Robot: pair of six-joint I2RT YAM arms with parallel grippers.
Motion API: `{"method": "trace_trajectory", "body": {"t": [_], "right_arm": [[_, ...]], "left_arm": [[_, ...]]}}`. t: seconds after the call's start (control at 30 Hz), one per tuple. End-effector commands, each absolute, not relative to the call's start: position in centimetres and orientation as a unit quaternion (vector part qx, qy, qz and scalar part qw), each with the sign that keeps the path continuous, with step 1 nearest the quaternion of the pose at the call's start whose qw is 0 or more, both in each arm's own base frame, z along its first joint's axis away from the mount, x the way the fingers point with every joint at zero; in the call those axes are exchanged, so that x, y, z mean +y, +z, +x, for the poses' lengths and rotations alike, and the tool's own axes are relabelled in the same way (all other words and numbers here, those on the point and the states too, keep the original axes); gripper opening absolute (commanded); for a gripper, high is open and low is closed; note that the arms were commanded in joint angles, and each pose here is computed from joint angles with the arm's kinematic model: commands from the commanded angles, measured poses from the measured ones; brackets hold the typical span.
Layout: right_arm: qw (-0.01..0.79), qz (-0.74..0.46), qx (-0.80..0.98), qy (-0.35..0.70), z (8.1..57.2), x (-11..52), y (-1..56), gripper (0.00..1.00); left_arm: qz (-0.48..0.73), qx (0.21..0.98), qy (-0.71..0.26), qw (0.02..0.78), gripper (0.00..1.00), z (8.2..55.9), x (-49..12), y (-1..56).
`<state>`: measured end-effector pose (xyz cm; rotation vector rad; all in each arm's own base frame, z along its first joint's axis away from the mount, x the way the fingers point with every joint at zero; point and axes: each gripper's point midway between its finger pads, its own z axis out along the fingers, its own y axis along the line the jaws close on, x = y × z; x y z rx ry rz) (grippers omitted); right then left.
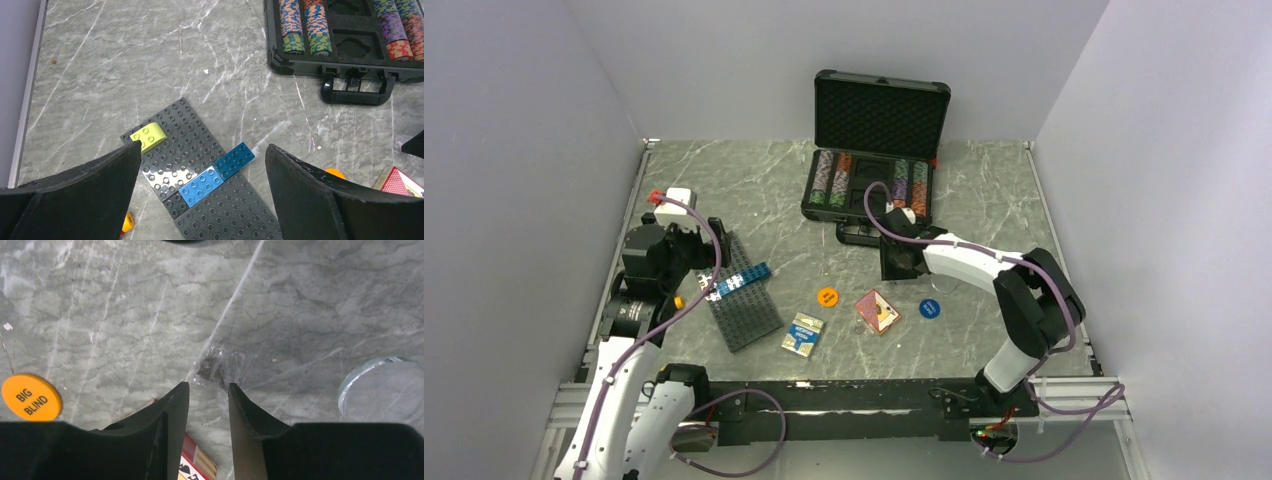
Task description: Pack up texas hold em set
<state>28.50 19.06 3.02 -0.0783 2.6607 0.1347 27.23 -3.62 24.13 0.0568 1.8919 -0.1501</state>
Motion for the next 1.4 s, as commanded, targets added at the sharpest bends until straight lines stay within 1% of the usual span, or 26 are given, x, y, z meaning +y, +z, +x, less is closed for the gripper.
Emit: {"method": "trace_trajectory", "body": {"t": [0.0,0.3,0.7,0.93,1.03,1.1,1.2,1.37], "right_arm": [[0.261,-0.022,0.963,0.060,30.5,20.3,3.9,0.38],[0.256,-0.012,0.966,0.024,30.5,19.2,3.0,0.33],[0.246,-0.012,0.969,0.017,30.0,18.8,2.2,0.27],[0.237,-0.007,0.971,0.019,29.6,18.8,1.6,0.19],[0.238,-0.005,0.971,0.015,29.6,18.7,1.6,0.11],[0.239,-0.004,0.971,0.014,29.6,18.6,1.7,0.08],[0.239,-0.005,0.971,0.012,29.6,18.6,1.9,0.00],[0.249,-0.011,0.968,0.015,30.0,18.7,3.1,0.00]], "left_arm": [[0.026,0.803,-0.056,0.593,0.98,27.4,-3.4,25.0],[0.026,0.808,-0.056,0.586,0.98,27.5,-3.4,24.7],[0.025,0.809,-0.054,0.584,0.99,27.5,-3.3,24.7],[0.024,0.808,-0.052,0.586,0.99,27.5,-3.3,24.7],[0.023,0.810,-0.051,0.584,0.99,27.5,-3.2,24.7],[0.023,0.808,-0.052,0.586,0.99,27.4,-3.2,24.8],[0.023,0.808,-0.052,0.586,0.99,27.4,-3.2,24.8],[0.022,0.808,-0.051,0.587,0.99,27.4,-3.2,24.9]]}}
